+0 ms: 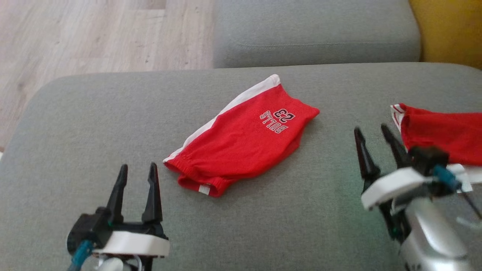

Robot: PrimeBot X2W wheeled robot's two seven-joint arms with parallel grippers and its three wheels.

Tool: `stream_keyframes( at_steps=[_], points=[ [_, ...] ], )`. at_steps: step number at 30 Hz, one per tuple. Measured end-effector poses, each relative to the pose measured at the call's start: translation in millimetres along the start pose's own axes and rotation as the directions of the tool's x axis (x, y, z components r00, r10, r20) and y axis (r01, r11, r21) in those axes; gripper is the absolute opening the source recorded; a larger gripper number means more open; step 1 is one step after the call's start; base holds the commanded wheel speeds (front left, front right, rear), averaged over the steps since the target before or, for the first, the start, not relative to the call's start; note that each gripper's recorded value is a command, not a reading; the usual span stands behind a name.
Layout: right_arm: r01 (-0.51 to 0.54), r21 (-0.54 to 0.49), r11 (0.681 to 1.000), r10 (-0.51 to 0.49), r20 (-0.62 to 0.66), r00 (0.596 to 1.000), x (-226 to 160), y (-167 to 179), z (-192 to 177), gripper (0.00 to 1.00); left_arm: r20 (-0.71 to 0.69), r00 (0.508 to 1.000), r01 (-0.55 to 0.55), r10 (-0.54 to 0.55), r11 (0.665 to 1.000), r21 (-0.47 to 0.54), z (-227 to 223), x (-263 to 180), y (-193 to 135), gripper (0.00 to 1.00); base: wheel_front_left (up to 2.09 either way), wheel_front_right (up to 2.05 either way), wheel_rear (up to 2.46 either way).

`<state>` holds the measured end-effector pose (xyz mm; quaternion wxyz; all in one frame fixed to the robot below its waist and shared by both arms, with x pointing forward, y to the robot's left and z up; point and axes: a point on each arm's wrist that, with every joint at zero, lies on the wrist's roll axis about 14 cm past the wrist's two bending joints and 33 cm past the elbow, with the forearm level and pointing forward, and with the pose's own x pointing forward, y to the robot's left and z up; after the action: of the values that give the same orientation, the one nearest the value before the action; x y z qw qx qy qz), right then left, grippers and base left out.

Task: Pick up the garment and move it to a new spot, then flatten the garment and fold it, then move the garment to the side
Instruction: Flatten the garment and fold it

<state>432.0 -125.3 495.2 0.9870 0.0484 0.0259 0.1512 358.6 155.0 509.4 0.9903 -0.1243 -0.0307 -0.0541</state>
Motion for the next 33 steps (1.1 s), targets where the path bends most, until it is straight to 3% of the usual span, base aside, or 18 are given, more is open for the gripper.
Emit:
stream_keyframes(
  at_steps=[6, 19, 23, 28, 33],
  points=[
    [0.052, 0.018, 0.998, -0.051, -0.04, 0.998, -11.3, -4.9, -18.3, 1.0, -0.007, 1.0, 0.018, -0.018, 1.0, -0.014, -6.3, 1.3, -7.0, 1.0, 0.0, 0.0, 0.0],
    [0.07, 0.216, 0.974, -0.02, -0.225, 0.974, 85.6, 5.3, -37.7, 1.0, 0.002, 1.0, -0.009, 0.009, 1.0, 0.008, -4.7, 39.6, 10.8, 1.0, 0.0, 0.0, 0.0],
    [0.103, 0.252, 0.962, -0.009, -0.349, 0.937, 106.5, 9.7, -71.1, 1.0, -0.013, 0.999, -0.044, 0.044, 0.999, 0.021, -7.9, 38.2, 24.6, 1.0, 0.0, 0.0, 0.0],
    [0.104, 0.207, 0.973, 0.017, -0.511, 0.859, 107.9, 22.7, -123.2, 1.0, -0.033, 0.994, -0.101, 0.102, 0.994, 0.031, -12.4, 29.7, 43.1, 1.0, 0.0, 0.0, 0.0],
    [0.077, 0.175, 0.982, 0.032, -0.547, 0.836, 125.3, 31.9, -130.2, 1.0, -0.045, 0.991, -0.123, 0.123, 0.992, 0.018, -15.5, 24.3, 49.4, 1.0, 0.0, 0.0, 0.0]
  ],
)
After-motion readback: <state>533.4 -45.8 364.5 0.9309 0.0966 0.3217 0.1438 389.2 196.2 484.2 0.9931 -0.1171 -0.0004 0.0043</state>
